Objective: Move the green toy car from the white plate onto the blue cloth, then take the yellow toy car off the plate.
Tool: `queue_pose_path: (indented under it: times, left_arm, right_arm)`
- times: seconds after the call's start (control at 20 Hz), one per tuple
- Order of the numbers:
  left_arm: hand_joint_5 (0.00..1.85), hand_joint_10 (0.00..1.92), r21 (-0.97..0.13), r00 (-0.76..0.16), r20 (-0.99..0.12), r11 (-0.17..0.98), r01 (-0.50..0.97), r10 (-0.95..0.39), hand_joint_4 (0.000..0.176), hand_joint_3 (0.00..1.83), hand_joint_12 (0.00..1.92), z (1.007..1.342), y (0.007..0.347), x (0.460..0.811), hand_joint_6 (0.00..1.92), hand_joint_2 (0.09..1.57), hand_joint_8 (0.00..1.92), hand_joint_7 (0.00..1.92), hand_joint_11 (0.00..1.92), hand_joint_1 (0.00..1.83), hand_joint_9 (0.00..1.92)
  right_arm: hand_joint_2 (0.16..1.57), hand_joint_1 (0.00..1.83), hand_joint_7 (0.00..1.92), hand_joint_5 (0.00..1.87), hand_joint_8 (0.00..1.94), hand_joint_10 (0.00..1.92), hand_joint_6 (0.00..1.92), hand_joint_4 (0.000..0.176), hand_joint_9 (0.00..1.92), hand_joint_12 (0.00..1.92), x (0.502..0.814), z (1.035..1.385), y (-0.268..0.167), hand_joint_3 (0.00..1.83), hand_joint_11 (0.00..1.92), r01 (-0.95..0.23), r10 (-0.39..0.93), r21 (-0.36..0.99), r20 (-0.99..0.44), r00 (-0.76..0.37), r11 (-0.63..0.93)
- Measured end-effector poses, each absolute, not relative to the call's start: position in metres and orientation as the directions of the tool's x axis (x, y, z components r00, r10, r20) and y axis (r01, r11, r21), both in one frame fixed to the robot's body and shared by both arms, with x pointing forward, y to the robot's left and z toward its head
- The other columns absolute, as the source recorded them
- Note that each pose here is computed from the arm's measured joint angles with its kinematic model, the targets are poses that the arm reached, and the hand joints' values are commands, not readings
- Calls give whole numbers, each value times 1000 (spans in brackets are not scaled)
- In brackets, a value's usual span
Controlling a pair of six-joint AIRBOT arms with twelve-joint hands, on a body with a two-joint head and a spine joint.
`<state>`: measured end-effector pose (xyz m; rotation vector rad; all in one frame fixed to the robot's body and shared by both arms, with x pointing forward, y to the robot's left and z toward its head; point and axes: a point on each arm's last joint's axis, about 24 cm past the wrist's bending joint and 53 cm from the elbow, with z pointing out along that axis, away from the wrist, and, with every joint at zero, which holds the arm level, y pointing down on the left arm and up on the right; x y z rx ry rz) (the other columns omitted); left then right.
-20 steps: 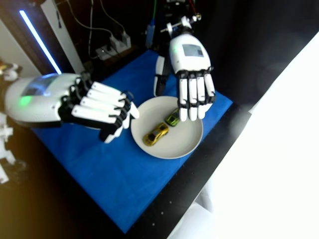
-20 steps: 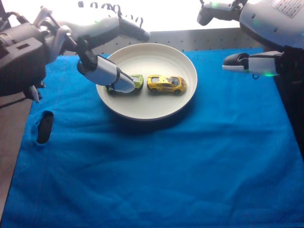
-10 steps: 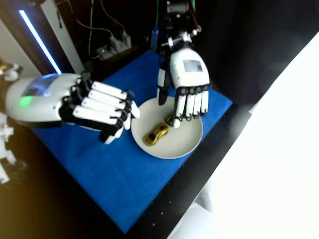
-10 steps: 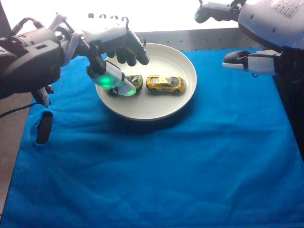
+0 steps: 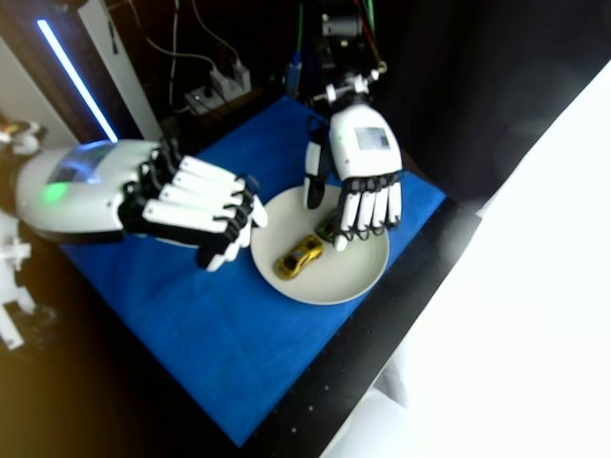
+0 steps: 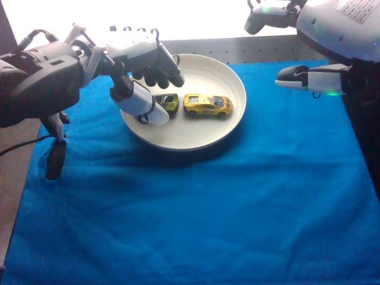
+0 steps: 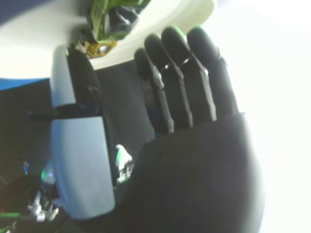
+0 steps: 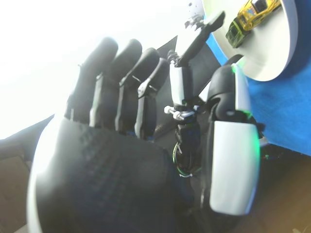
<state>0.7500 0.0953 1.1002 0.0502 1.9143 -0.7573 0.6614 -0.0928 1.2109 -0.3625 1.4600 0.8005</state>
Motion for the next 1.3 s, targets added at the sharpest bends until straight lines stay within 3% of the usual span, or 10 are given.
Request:
queue_pose_path:
  times: [0.2, 0.4, 0.6, 0.9, 1.05, 1.15, 1.2, 1.25, 1.3]
  left_arm:
    - [798, 1203, -485, -472, -831, 800, 353, -295, 0, 0, 1647, 1097, 93, 752, 82, 944, 880, 603, 339, 1118, 513]
    - [796, 1156, -486, -477, -827, 803, 344, -297, 0, 0, 1608, 1092, 94, 753, 100, 930, 844, 626, 364, 1124, 544]
    - [759, 1027, -493, -485, -820, 808, 324, -305, 0, 2, 1554, 1088, 99, 756, 99, 961, 674, 643, 307, 1128, 527]
    - [780, 971, -500, -488, -814, 807, 313, -315, 0, 4, 1524, 1083, 99, 758, 103, 989, 601, 705, 362, 1104, 579]
    - [817, 961, -503, -489, -812, 807, 310, -318, 0, 5, 1495, 1083, 99, 758, 123, 1014, 588, 733, 403, 1136, 605]
    - [841, 1066, -506, -489, -811, 806, 309, -321, 0, 4, 1561, 1084, 100, 758, 185, 1058, 725, 750, 433, 1178, 628]
    - [797, 1134, -505, -488, -811, 806, 309, -322, 0, 0, 1635, 1084, 100, 758, 945, 1167, 1116, 901, 482, 1209, 674]
    - [772, 1219, -505, -490, -811, 806, 309, -320, 0, 0, 1686, 1083, 99, 758, 1106, 1181, 1250, 917, 542, 1221, 734]
    - [732, 1394, -513, -492, -806, 803, 302, -330, 0, 0, 1649, 1082, 100, 758, 1169, 1187, 1257, 862, 584, 1329, 786]
  right_arm:
    - [993, 995, 497, 551, 980, 1356, 587, 0, 379, 1860, 661, 1210, -91, 0, 222, -674, 259, 246, -962, -83, 697]
    - [986, 937, 549, 633, 858, 1258, 390, 0, 417, 1792, 661, 1210, -90, 0, 238, -675, 260, 247, -962, -85, 695]
    - [982, 1000, 541, 643, 859, 1275, 380, 0, 401, 1798, 661, 1210, -90, 0, 227, -675, 260, 248, -962, -85, 695]
    - [962, 1005, 634, 661, 846, 1212, 384, 0, 514, 1694, 659, 1210, -88, 0, 355, -678, 262, 252, -961, -89, 691]
    - [971, 1030, 625, 680, 822, 1236, 338, 0, 506, 1707, 659, 1210, -88, 2, 361, -678, 262, 251, -961, -89, 691]
    - [978, 1037, 615, 696, 834, 1232, 328, 0, 492, 1725, 659, 1210, -88, 4, 342, -678, 262, 251, -961, -89, 691]
    - [978, 1043, 608, 703, 832, 1234, 327, 0, 496, 1728, 658, 1210, -88, 4, 358, -678, 262, 251, -961, -89, 691]
    - [973, 1080, 601, 704, 842, 1254, 321, 0, 488, 1749, 658, 1210, -88, 1, 353, -678, 262, 251, -961, -89, 691]
    - [979, 1104, 601, 701, 847, 1251, 321, 0, 476, 1740, 658, 1210, -88, 3, 327, -678, 262, 252, -961, -90, 690]
